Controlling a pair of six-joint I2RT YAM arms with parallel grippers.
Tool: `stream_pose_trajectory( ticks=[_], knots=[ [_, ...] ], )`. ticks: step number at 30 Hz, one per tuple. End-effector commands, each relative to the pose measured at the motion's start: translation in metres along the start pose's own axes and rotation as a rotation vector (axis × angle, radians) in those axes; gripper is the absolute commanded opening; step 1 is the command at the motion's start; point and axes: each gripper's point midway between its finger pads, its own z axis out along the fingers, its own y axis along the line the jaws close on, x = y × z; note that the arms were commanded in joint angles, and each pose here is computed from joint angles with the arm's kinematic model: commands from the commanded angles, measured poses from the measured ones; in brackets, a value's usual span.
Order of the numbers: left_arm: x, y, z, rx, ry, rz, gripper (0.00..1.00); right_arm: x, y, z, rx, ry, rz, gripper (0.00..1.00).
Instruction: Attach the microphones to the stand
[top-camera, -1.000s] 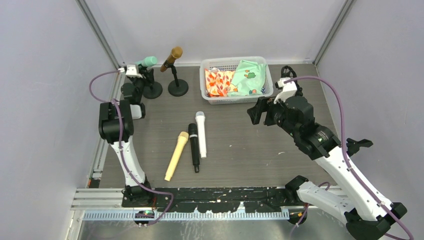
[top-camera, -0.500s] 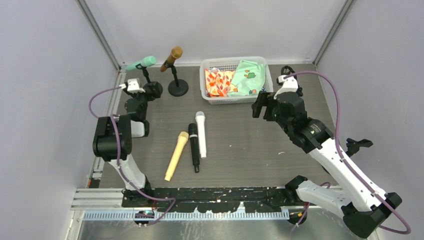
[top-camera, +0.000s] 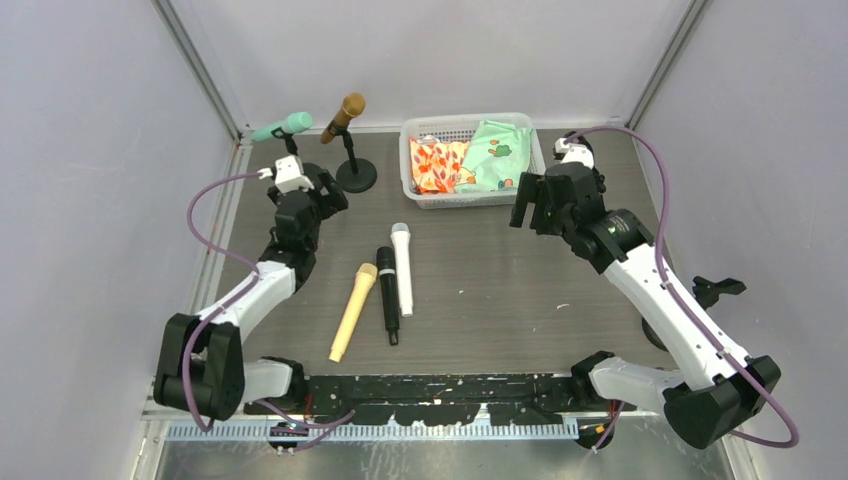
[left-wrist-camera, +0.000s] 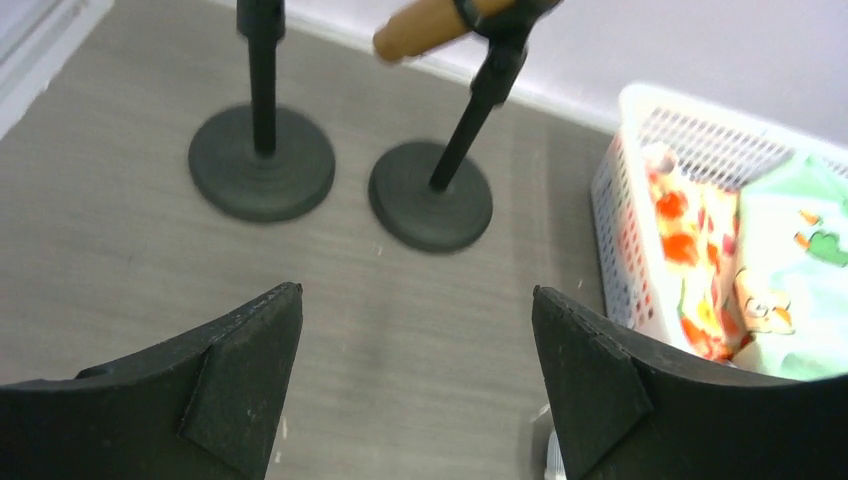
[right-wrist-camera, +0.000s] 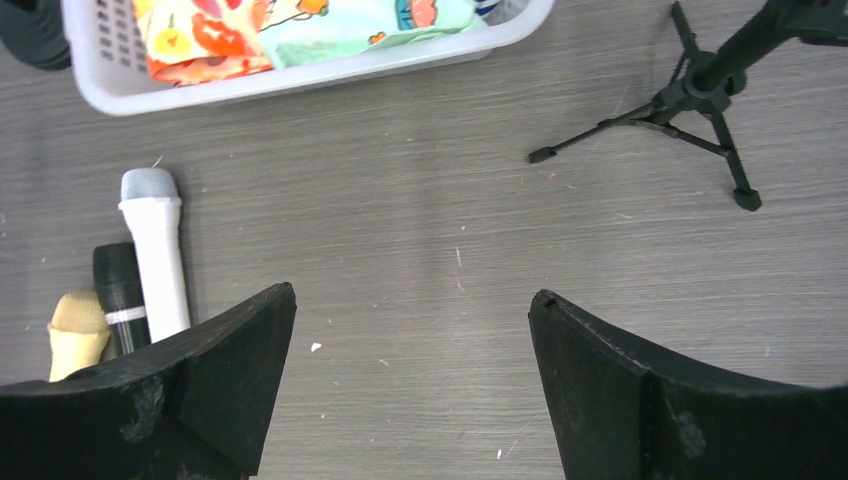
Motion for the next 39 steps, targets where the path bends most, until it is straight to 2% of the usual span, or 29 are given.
stream_pose_trajectory(
  ticks=[1,6,11,20,31,39],
  knots=[
    [0.026,0.009,-0.032,-0.128,0.227,-0.044,0.86,-0.022,-0.009,-0.006,0.027,-0.014,0.068,0.92],
    [0.051,-0.005,-0.067,-0.097,0.401,-0.023,0.86,-0.037,-0.012,-0.01,0.033,-0.035,0.097,0.91],
    [0.083,-0.02,-0.103,-0.078,0.546,0.077,0.86,-0.039,-0.01,-0.012,0.015,-0.039,0.102,0.91],
    [0.123,-0.017,-0.147,-0.126,0.739,0.188,0.85,-0.029,0.002,-0.013,-0.06,-0.005,0.106,0.91],
    [0.164,-0.016,-0.184,-0.14,0.896,0.208,0.85,-0.031,0.001,-0.018,-0.065,-0.021,0.093,0.91],
    [0.184,-0.012,-0.186,-0.159,0.926,0.189,0.76,-0.044,-0.001,-0.027,-0.068,-0.077,0.098,0.91]
  ],
)
